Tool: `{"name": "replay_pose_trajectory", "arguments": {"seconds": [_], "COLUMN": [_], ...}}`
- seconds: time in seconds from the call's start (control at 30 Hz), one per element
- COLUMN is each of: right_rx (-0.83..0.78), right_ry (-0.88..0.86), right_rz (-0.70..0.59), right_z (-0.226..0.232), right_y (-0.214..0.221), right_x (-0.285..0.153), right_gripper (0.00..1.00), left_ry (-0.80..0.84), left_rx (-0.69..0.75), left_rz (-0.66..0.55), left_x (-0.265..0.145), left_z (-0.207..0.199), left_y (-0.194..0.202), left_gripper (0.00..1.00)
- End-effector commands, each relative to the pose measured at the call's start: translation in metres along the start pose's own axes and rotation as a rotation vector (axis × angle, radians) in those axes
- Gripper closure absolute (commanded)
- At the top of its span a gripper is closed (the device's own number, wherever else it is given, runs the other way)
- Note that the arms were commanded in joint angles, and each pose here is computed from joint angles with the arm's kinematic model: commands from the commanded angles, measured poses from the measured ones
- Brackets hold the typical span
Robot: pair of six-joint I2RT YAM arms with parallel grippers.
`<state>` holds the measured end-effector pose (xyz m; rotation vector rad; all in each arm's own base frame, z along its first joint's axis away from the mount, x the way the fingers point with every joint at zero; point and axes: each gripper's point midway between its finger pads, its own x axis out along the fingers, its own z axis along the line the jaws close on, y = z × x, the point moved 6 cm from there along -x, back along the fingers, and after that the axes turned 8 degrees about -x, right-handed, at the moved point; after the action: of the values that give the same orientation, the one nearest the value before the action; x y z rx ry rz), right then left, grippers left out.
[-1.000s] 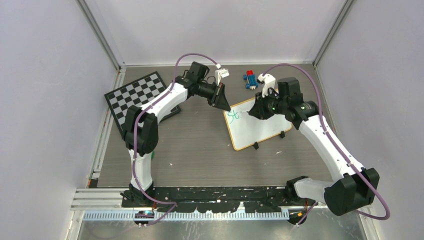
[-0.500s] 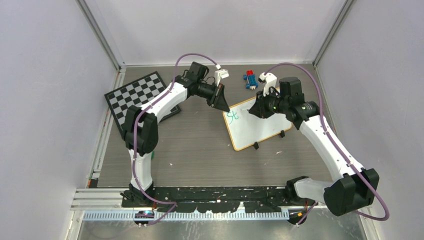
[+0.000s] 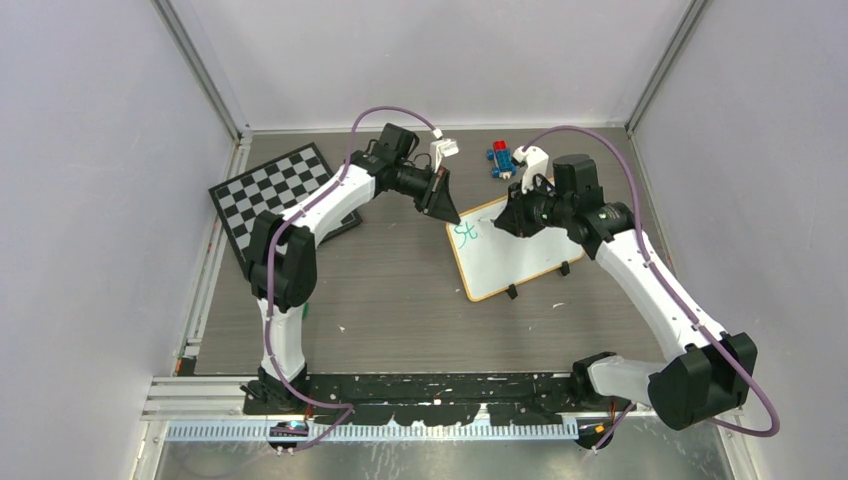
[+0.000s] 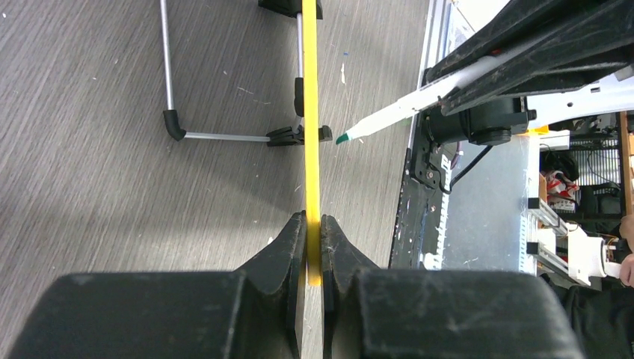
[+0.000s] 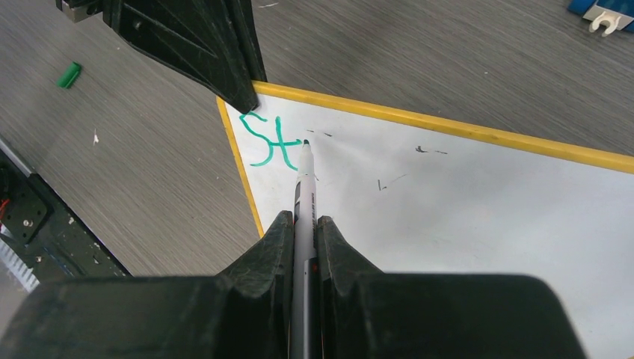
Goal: Write a sentence on the whiteboard
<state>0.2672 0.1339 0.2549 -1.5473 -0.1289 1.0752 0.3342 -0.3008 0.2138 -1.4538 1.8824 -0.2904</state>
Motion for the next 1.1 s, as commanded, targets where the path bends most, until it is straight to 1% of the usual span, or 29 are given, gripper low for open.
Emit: {"name": "replay_pose_trajectory", "arguments": {"seconds": [0.0,0.23,0.57,0.73,1.07], "right_rx": [-0.039,-0.049,-0.055,-0.053,-0.045], "right_ry": [0.002,0.003,0.041,0.051,0.084], "right_rz": [-0.013,0.011,-0.006,0.018,0.065], "right_z": [0.002,0.002,-0.002,-0.005,-0.006], "right_y": [-0.005,-0.002,-0.004,-0.001,0.013], "right_x": [0.005,0.01,0.011,0.016,0.011], "right_gripper": [1.0,1.0,1.0,1.0,1.0], "left_ry": [0.043,0.058,0.055,0.056,0.05], "left_rx": [0.007,0.011,0.022,0.022,0.025], "left_rz": [0.031,0.042,0.058,0.058,0.06], "left_x": [0.007,0.008,0.011,0.01,0.011], "left_z": [-0.007,-0.007,-0.003,-0.002,-0.001], "left_y": [0.002,0.001,0.0,0.0,0.0], "left_gripper": [1.0,1.0,1.0,1.0,1.0]}}
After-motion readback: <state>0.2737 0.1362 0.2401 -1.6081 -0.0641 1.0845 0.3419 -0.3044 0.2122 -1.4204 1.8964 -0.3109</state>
